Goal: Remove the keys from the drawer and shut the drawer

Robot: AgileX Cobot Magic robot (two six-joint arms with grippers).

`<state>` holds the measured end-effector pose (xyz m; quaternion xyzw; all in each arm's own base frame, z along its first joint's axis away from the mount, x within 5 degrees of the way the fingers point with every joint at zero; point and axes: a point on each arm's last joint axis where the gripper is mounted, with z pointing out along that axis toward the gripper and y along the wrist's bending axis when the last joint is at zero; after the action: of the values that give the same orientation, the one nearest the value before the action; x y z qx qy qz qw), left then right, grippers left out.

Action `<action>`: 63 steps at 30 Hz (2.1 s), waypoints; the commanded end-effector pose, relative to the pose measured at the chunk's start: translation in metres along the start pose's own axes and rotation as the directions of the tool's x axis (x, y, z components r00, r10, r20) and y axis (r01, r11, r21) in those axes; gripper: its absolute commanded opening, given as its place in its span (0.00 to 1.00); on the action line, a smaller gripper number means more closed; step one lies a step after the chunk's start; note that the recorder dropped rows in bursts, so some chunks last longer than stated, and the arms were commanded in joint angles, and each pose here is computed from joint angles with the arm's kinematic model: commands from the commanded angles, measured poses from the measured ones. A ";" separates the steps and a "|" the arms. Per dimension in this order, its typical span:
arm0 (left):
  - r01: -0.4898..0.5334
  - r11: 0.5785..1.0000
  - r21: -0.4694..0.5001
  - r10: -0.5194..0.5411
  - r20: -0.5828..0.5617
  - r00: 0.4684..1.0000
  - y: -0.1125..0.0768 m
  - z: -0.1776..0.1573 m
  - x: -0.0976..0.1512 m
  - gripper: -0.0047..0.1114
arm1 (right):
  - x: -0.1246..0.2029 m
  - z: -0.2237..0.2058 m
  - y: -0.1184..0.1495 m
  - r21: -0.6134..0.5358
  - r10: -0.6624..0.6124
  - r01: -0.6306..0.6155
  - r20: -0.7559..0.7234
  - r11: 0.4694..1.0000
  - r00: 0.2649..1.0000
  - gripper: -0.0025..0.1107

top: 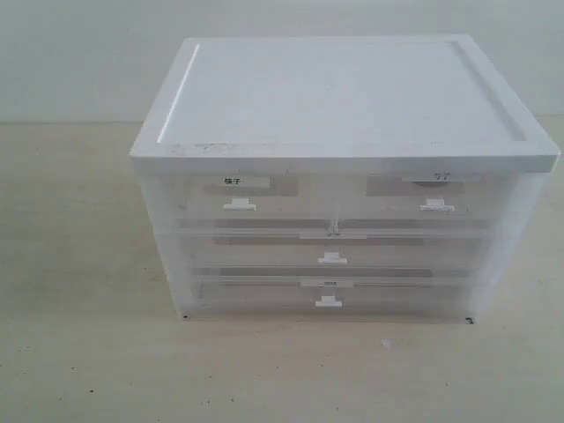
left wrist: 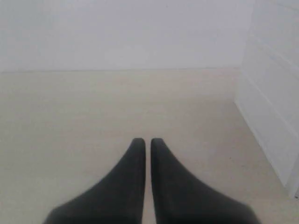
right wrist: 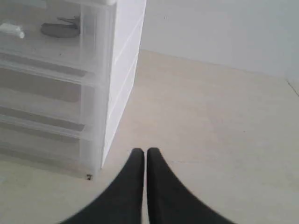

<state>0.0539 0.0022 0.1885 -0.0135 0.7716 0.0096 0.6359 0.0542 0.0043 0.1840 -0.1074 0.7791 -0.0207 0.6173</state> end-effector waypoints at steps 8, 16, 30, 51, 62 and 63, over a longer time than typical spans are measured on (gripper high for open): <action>-0.029 1.000 0.001 0.028 0.266 0.963 -0.001 -0.002 -0.024 0.08 | -0.037 -0.008 -0.002 0.035 -0.039 0.027 0.409 0.999 0.912 0.02; -0.030 1.000 0.003 0.025 0.473 0.880 -0.002 -0.010 -0.043 0.08 | -0.058 -0.021 -0.002 0.020 0.000 -0.017 0.641 1.000 0.767 0.02; 0.056 0.996 0.062 -0.082 0.561 0.824 -0.002 -0.015 -0.051 0.08 | -0.060 -0.023 -0.002 -0.169 0.284 -0.230 0.643 0.958 0.711 0.02; -0.205 0.738 0.643 -0.243 0.536 0.808 -0.058 -0.036 -0.121 0.08 | -0.098 -0.040 -0.008 -0.236 0.344 -0.253 0.709 0.938 0.616 0.02; -0.308 0.469 0.828 -0.013 0.355 0.935 -0.082 0.059 -0.093 0.08 | -0.157 0.022 -0.007 -0.207 0.229 -0.139 0.522 0.968 0.822 0.02; -0.296 0.456 0.840 0.018 0.324 0.946 -0.083 0.070 -0.082 0.08 | -0.158 0.030 -0.004 -0.217 0.199 -0.100 0.507 0.971 0.839 0.02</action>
<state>0.1285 -0.0734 0.2797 0.3426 0.5713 -0.3177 0.6748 0.1007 0.0265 0.3314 -0.0620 0.5637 0.1425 0.8113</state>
